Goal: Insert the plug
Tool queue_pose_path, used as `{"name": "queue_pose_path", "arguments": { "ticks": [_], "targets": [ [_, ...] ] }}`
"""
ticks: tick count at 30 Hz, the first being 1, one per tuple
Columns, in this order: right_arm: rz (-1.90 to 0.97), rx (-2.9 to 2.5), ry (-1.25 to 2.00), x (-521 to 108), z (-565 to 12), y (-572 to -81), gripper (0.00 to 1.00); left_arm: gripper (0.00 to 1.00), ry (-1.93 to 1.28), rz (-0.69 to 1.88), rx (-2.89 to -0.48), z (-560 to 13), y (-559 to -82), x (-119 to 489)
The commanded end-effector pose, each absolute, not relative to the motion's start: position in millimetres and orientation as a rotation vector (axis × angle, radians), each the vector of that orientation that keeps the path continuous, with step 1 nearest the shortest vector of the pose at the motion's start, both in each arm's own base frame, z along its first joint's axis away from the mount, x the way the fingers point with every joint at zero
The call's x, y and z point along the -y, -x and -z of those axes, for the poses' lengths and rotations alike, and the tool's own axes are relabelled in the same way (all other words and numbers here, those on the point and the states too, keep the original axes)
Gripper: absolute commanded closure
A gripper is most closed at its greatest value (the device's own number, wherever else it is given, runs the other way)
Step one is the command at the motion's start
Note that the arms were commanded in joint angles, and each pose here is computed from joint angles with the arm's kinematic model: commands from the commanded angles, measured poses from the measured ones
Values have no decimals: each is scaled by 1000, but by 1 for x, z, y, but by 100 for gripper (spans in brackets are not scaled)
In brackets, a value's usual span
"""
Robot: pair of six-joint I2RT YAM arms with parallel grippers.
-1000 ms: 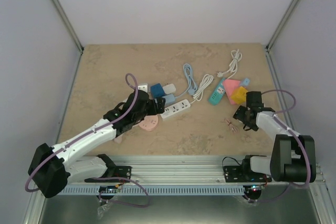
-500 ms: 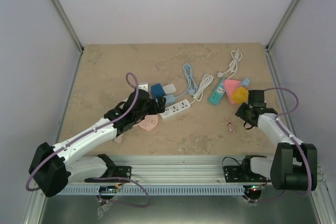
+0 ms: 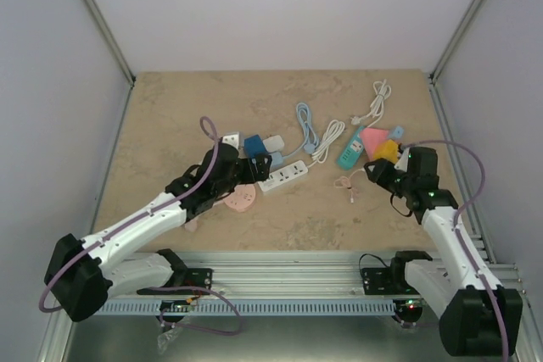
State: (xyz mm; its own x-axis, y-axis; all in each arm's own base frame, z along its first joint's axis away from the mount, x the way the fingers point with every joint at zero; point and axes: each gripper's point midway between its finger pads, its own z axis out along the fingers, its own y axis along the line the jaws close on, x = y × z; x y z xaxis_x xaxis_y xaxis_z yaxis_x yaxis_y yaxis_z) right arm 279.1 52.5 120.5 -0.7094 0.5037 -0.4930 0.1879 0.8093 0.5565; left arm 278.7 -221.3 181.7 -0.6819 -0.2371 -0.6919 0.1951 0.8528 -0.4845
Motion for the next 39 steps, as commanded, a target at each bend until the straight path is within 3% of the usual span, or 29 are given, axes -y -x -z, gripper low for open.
{"name": "queue_pose_path", "arguments": {
  "ticks": [1, 18, 26, 33, 39],
  "targets": [
    [-852, -2222, -317, -99, -175, -286, 57, 1, 11, 911, -2083, -221, -273, 238],
    [-1174, -2109, -113, -254, -263, -328, 58, 1, 51, 1503, -1619, -339, -234, 248],
    [-1242, -2120, -176, -295, -275, -329, 58, 1, 86, 1672, -1573, -350, -233, 260],
    [-1415, -2191, -289, -311, -270, -309, 58, 18, 96, 1591, -1584, -325, -244, 259],
    [-1435, -2171, -282, -309, -283, -303, 57, 20, 114, 1722, -1614, -308, -240, 272]
  ]
}}
